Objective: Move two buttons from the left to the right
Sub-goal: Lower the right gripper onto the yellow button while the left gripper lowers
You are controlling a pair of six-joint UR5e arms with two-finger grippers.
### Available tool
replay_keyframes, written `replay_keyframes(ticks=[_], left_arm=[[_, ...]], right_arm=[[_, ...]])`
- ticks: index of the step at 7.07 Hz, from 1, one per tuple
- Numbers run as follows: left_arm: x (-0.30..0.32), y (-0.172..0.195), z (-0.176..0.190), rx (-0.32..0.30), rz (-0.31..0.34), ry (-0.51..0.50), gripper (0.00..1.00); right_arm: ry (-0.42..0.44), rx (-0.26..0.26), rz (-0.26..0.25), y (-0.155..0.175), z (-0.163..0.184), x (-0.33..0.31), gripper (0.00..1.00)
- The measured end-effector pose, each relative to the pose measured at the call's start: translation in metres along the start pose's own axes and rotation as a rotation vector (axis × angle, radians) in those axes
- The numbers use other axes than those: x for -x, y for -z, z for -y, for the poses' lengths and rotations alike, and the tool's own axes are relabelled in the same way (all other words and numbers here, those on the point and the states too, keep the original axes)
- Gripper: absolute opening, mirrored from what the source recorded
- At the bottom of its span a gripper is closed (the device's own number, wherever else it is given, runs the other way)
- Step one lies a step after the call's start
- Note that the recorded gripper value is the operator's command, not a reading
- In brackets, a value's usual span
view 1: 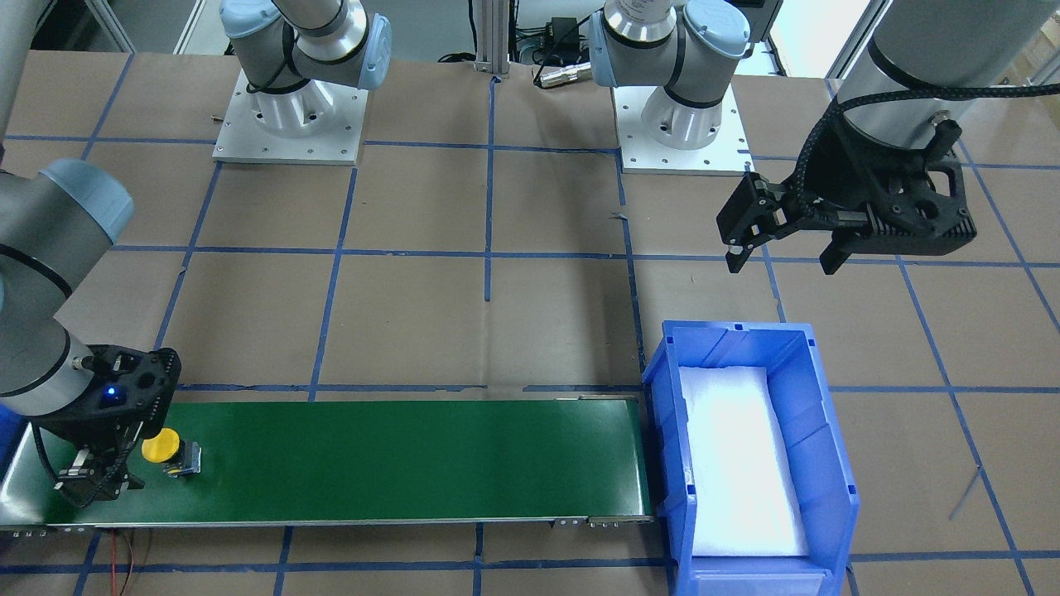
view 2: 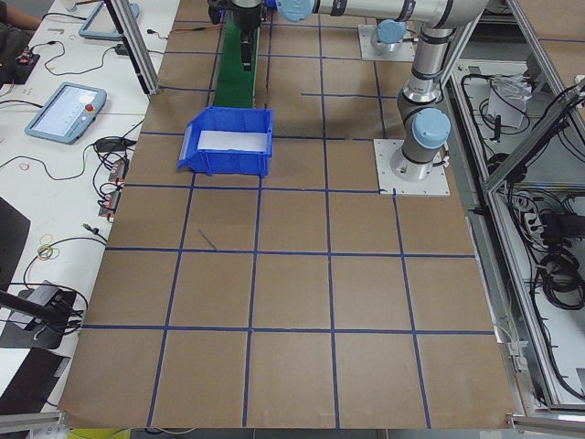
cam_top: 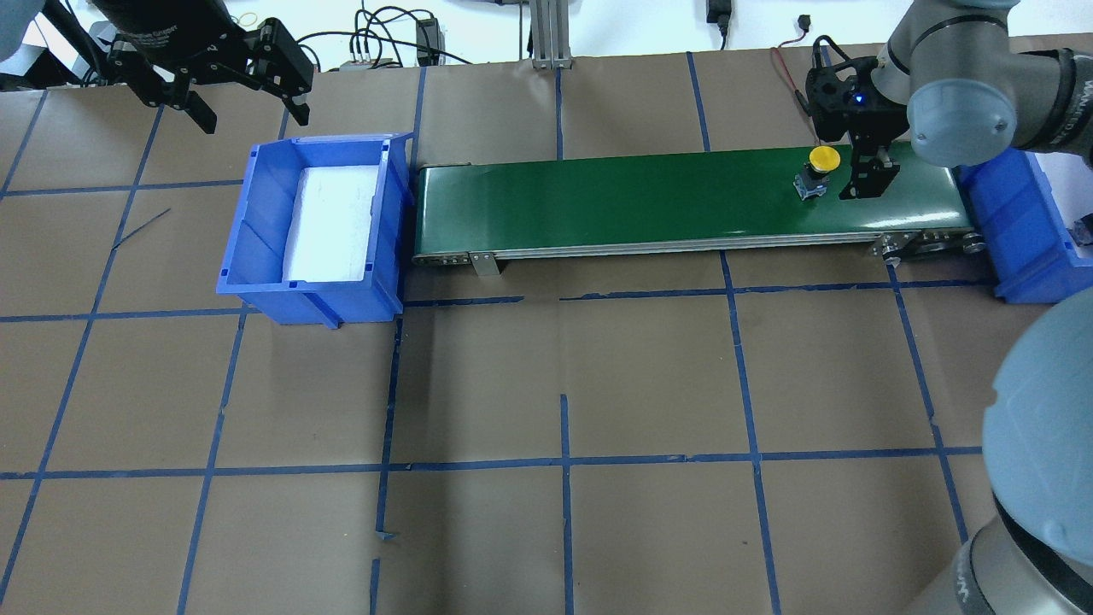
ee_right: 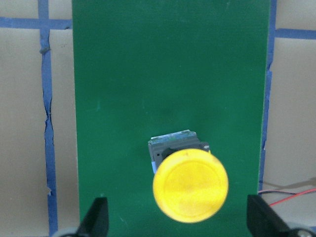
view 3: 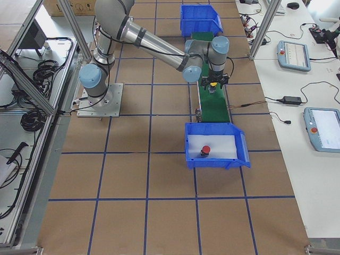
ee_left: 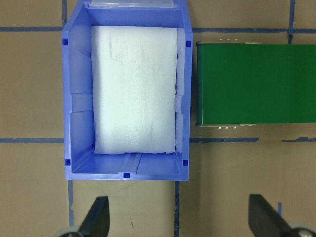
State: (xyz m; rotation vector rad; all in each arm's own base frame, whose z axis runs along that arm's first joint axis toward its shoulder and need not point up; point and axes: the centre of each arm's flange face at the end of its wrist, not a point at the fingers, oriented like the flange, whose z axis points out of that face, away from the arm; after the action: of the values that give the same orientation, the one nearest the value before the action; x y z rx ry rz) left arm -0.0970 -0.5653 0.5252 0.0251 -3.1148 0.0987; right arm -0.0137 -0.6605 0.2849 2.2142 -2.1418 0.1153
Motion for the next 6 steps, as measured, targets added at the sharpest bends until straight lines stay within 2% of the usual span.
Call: replay_keyframes(ticks=[2, 5, 6], left_arm=[[0.0, 0.0, -0.001, 0.002, 0.003, 0.0, 1.0], [0.003, -0.01, -0.006, 0.034, 0.06, -0.071, 1.0], [-0.004, -0.027, -0.01, 0.066, 0.062, -0.097, 1.0]], right_arm=[[0.0, 0.0, 0.002, -0.001, 0.0, 0.0, 0.97], [0.0, -0.001, 0.002, -0.002, 0.0, 0.0, 0.94], [0.0, -0.001, 0.002, -0.002, 0.0, 0.0, 0.65]])
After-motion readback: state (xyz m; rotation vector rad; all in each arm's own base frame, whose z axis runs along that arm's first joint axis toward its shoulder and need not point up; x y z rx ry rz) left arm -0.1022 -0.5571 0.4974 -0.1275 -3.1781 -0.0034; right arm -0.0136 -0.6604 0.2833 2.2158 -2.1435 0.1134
